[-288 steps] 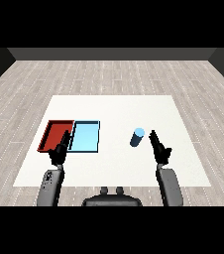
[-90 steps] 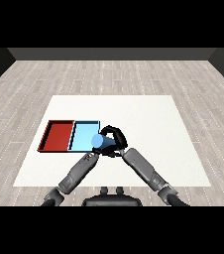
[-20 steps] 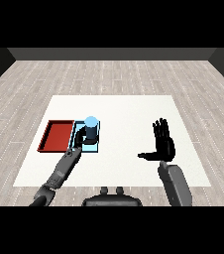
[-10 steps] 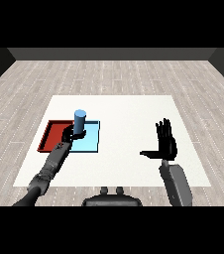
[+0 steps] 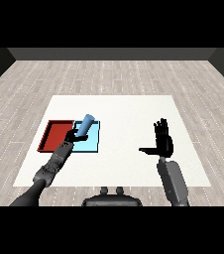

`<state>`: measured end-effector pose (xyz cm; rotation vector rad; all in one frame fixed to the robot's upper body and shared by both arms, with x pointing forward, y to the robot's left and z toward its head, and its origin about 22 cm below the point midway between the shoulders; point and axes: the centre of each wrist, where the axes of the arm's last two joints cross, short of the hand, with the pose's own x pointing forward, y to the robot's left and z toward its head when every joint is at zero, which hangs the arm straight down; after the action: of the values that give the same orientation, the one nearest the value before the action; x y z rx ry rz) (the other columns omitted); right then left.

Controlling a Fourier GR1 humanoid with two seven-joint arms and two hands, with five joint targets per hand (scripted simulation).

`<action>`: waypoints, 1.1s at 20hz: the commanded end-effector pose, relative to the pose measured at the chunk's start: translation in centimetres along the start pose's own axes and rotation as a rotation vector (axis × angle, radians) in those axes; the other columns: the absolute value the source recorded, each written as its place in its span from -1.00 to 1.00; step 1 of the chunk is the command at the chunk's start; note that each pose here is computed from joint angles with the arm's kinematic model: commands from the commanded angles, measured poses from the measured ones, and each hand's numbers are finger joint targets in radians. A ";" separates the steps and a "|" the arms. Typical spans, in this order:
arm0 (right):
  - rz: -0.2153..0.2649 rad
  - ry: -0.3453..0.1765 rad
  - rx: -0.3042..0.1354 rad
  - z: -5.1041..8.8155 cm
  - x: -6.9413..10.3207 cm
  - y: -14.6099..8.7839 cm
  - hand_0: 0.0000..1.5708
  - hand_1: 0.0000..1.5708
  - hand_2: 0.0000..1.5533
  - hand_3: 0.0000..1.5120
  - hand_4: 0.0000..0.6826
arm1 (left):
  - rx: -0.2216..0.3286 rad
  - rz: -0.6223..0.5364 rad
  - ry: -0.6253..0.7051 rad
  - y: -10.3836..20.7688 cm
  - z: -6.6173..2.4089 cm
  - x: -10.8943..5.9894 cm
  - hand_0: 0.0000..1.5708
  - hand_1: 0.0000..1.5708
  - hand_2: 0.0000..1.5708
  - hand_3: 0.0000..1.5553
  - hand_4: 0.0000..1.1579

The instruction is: Pick the blue can and put it in the blue box

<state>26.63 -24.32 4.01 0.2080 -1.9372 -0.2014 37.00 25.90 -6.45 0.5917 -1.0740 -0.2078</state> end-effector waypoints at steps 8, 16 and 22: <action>-0.019 0.006 -0.006 0.0 -1.4 -0.5 -1.00 -1.00 -1.00 -1.00 -1.00 | -0.129 0.054 0.226 -2.8 1.70 -3.3 1.00 1.00 0.89 -1.00 0.09; -0.059 0.000 -0.014 0.1 -0.5 -1.5 -1.00 -1.00 -1.00 -1.00 -1.00 | 0.014 -0.093 0.143 -0.7 1.27 -4.6 -1.00 -1.00 -1.00 -1.00 -1.00; -0.079 -0.038 0.014 -0.4 0.3 0.2 -1.00 -1.00 -1.00 -1.00 -1.00 | 0.292 0.134 -0.137 -1.9 0.76 0.4 -1.00 -1.00 -1.00 -1.00 -1.00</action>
<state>26.61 -24.40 3.89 0.2715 -1.9518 -0.2319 36.29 23.77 -7.75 0.6829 -1.1314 -0.1130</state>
